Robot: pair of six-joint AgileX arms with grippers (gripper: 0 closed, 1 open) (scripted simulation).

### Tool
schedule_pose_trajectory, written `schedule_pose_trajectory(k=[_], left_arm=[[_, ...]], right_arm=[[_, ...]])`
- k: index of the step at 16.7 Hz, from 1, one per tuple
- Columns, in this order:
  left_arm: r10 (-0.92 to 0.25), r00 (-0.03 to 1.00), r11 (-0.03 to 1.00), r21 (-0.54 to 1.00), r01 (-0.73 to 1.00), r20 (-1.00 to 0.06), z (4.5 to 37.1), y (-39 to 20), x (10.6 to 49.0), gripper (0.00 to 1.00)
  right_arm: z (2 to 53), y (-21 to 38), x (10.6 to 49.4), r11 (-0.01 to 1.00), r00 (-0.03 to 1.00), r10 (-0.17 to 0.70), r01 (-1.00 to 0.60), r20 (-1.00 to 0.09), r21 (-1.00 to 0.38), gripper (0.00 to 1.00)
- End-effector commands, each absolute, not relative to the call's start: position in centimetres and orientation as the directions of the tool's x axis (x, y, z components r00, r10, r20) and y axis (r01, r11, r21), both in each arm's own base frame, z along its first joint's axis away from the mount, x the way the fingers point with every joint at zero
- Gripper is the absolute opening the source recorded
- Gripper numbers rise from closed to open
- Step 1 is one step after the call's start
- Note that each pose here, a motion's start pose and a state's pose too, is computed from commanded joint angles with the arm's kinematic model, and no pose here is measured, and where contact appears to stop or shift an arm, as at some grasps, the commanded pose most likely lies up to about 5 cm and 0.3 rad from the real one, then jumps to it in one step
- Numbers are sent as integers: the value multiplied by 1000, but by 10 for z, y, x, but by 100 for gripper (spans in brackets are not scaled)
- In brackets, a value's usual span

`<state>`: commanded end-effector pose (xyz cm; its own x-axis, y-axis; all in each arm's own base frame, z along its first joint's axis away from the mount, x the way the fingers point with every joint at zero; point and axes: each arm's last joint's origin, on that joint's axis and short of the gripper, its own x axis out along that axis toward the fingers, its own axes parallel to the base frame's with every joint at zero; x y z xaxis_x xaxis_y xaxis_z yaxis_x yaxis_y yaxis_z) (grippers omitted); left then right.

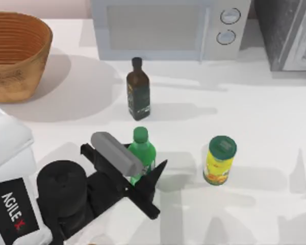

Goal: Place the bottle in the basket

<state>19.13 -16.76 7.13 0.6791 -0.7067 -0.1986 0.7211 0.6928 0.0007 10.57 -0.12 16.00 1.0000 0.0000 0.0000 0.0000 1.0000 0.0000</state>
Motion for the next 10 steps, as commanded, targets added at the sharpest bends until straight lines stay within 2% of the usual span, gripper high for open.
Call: schedule_pose_trajectory(k=[5,10], left_arm=[[-707,679,693,1,721,-199,71,-168,191,2],[-707,679,693,1,721,-199,71,-168,191,0]], right_arm=[[160,-1,106,1000,1000,0,0,0,0,100],[160,-1,106,1000,1000,0,0,0,0,100]])
